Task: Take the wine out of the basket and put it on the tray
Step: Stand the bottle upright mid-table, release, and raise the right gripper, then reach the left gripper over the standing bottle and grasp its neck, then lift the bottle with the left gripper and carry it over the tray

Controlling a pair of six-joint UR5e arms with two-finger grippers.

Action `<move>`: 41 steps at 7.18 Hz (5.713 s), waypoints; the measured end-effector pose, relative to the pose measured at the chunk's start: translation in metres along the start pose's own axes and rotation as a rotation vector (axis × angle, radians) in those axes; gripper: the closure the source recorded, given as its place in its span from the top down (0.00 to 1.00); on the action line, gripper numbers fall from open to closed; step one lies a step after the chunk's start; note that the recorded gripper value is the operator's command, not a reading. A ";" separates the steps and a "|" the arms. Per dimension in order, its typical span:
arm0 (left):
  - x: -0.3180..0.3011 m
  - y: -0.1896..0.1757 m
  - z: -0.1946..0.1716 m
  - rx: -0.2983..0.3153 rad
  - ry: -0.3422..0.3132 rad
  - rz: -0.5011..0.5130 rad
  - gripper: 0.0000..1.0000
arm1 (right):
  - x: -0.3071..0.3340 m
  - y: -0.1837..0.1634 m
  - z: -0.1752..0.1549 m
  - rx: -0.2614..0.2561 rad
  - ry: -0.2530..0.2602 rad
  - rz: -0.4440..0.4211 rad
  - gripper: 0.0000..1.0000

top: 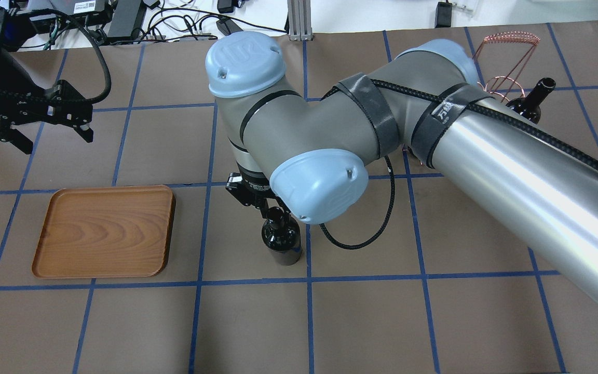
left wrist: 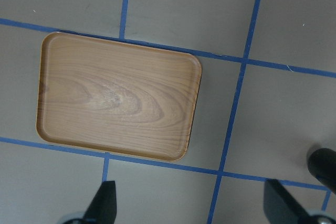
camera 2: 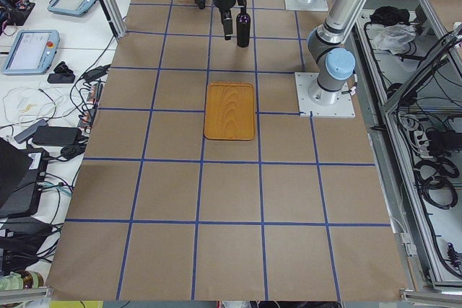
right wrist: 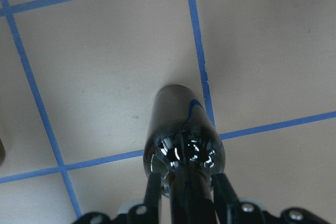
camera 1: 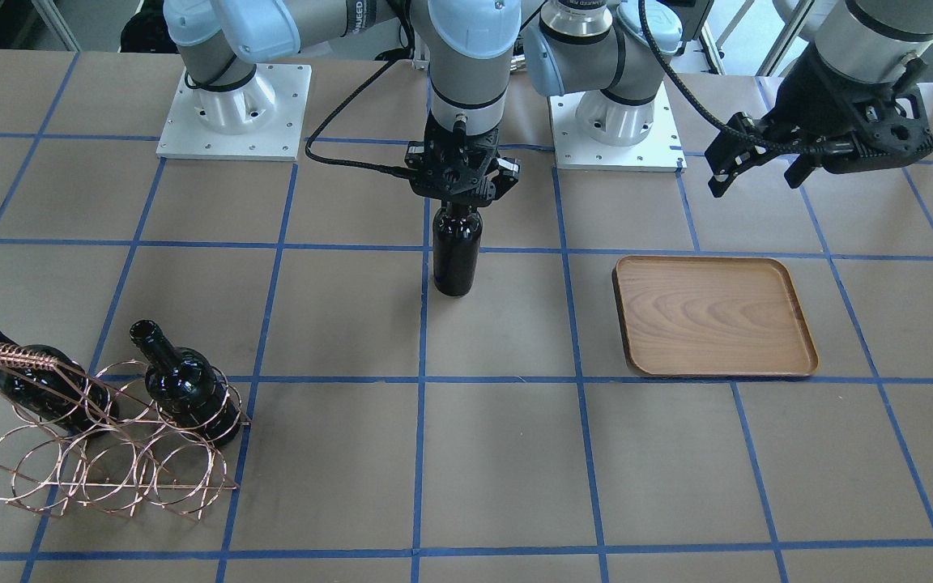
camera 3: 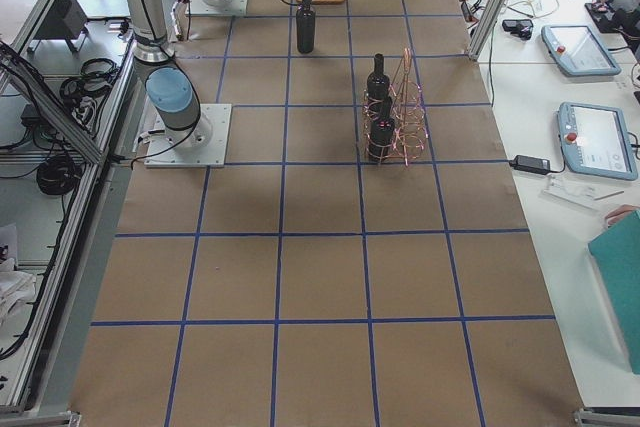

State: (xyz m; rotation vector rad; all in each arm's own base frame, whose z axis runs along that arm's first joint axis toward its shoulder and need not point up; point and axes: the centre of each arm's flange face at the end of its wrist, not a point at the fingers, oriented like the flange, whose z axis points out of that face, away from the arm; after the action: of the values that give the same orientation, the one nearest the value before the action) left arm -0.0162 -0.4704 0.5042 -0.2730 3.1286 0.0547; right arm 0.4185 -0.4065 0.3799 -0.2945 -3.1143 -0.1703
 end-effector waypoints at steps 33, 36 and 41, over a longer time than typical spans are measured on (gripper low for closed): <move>0.283 0.106 0.112 -0.086 0.043 0.560 0.00 | 0.262 -0.127 -0.145 0.168 -0.023 -0.161 1.00; 0.213 0.043 0.049 -0.013 -0.035 0.449 0.00 | 0.262 -0.127 -0.145 0.168 -0.022 -0.159 1.00; -0.006 -0.044 0.035 -0.042 -0.048 0.343 0.00 | 0.264 -0.126 -0.146 0.171 0.004 -0.159 1.00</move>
State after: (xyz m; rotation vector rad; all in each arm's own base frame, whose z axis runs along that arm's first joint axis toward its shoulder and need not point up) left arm -0.0027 -0.5119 0.4676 0.2625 3.0894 0.1239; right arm 0.1352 -0.4965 0.5160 -0.0436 -3.1195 0.0949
